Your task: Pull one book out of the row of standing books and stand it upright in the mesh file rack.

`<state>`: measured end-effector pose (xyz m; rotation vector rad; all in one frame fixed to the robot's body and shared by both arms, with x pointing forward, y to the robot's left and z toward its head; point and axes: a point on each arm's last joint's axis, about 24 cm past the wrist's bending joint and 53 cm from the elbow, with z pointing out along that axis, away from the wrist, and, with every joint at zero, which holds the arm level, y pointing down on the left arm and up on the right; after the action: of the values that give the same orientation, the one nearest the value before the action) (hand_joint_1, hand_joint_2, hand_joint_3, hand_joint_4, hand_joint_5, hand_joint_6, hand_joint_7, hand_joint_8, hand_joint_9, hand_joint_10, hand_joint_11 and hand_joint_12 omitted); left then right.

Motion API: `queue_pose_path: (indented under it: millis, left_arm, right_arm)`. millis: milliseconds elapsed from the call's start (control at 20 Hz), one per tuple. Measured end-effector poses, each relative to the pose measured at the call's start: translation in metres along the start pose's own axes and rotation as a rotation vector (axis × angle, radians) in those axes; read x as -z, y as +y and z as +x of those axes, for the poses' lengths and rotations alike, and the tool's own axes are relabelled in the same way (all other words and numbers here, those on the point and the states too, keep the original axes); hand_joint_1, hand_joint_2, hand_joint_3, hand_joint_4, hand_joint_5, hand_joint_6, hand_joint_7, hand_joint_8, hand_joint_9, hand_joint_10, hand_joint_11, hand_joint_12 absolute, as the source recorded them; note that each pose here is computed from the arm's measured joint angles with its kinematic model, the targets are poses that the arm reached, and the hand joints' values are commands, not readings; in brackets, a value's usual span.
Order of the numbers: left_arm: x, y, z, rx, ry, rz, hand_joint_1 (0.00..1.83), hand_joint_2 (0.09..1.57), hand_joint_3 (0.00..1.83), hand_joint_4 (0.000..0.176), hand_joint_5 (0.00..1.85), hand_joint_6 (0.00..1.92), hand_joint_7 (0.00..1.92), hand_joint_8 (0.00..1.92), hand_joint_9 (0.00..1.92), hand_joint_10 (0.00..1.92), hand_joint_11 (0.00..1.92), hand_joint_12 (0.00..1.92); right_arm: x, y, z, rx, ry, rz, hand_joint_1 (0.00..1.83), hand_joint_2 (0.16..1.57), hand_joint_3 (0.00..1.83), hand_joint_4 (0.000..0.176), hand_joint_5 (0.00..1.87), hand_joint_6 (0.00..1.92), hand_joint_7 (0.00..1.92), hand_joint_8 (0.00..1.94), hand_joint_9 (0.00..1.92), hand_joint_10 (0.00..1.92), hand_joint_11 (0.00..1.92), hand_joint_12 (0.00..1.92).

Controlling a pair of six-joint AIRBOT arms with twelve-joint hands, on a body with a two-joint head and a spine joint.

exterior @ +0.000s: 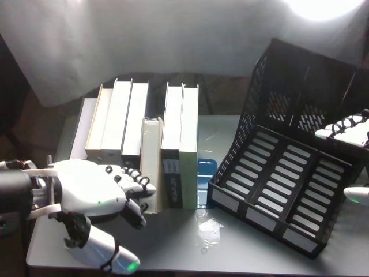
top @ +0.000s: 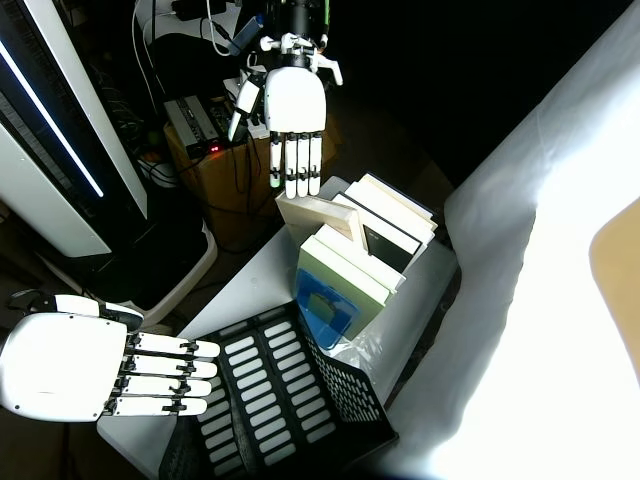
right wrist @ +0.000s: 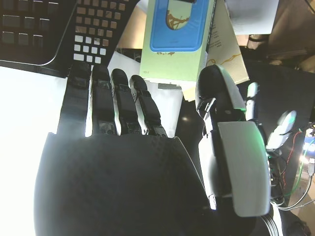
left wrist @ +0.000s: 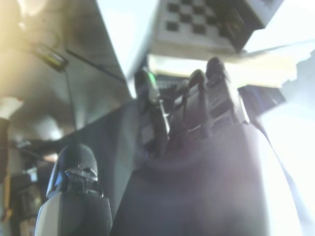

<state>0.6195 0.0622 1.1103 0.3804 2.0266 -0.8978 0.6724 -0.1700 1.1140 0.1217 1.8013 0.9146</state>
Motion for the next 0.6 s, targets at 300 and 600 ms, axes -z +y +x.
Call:
queue_pose_path:
  millis: [300, 600]
  left_arm:
    - [-0.003, 0.000, 0.017, 0.006, 0.031, 0.012, 0.02, 1.17, 0.01, 0.000, 0.55, 0.02, 0.00, 0.00, 0.00, 0.00, 0.00, 0.00]
    - [0.002, 0.000, 0.036, -0.011, 0.069, 0.027, 0.00, 1.17, 0.01, 0.000, 0.47, 0.00, 0.00, 0.00, 0.00, 0.00, 0.00, 0.00]
  right_arm:
    - [0.001, -0.002, 0.000, -0.004, 0.000, 0.005, 0.50, 1.31, 0.00, 0.000, 0.00, 0.00, 0.00, 0.00, 0.00, 0.00, 0.00, 0.00]
    - [0.001, -0.002, 0.001, -0.004, 0.000, 0.006, 0.50, 1.31, 0.00, 0.000, 0.00, 0.00, 0.00, 0.00, 0.00, 0.00, 0.00, 0.00]
